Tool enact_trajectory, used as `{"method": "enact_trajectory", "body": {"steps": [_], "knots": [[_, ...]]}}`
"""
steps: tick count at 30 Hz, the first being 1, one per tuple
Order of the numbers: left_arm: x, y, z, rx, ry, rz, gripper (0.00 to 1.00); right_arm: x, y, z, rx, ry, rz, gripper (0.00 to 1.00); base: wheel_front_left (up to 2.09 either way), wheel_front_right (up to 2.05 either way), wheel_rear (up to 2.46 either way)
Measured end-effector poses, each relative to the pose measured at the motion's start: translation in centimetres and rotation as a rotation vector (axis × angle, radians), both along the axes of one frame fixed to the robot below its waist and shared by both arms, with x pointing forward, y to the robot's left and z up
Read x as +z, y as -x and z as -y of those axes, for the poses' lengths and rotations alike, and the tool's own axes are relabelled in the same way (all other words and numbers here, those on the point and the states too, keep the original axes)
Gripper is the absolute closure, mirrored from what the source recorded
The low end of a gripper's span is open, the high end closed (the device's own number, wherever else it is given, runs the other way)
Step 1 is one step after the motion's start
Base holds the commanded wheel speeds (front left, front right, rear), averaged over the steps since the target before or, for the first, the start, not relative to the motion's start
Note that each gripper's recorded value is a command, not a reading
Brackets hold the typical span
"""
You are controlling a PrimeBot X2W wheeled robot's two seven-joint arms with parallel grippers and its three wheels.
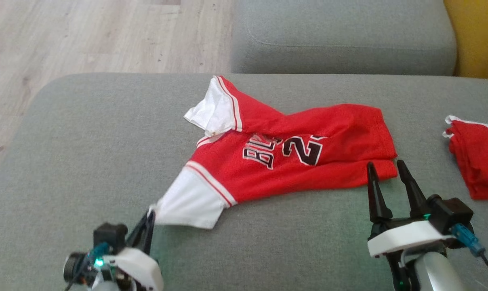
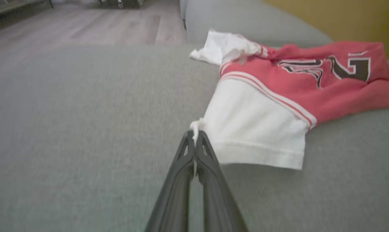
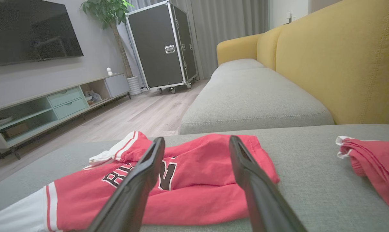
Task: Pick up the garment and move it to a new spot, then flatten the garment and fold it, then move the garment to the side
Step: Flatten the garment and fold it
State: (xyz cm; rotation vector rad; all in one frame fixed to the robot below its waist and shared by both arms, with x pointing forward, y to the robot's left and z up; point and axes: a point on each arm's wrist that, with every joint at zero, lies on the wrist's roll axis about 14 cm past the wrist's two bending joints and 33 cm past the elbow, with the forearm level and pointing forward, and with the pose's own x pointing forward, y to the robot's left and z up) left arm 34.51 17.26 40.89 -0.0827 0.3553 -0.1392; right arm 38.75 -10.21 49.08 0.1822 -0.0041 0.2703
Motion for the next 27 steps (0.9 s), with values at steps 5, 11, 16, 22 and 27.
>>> {"method": "enact_trajectory", "body": {"steps": [5, 11, 16, 22, 27], "knots": [[-0.4, 1.2, -0.8, 0.046, -0.017, -0.023, 0.00, -0.4, -0.1, -0.2, 0.007, 0.002, -0.014, 0.00, 0.00, 0.00, 0.00], [6.0, -2.3, -1.5, 0.108, 0.001, 0.255, 0.00, 0.1, -0.4, 0.7, -0.024, -0.005, 0.005, 0.00, 0.00, 0.00, 0.00], [11.7, -4.6, 0.6, 0.080, 0.086, 0.443, 0.00, 1.8, -0.9, 2.6, -0.080, -0.011, 0.057, 0.00, 0.00, 0.00, 0.00], [12.2, -5.4, 1.6, 0.078, 0.131, 0.465, 0.00, 2.1, -1.0, 3.7, -0.110, 0.001, 0.071, 0.00, 0.00, 0.00, 0.00], [9.9, -5.1, 3.2, 0.032, 0.123, 0.405, 0.00, 1.3, -0.9, 4.7, -0.137, 0.004, 0.047, 0.00, 0.00, 0.00, 0.00]]}}
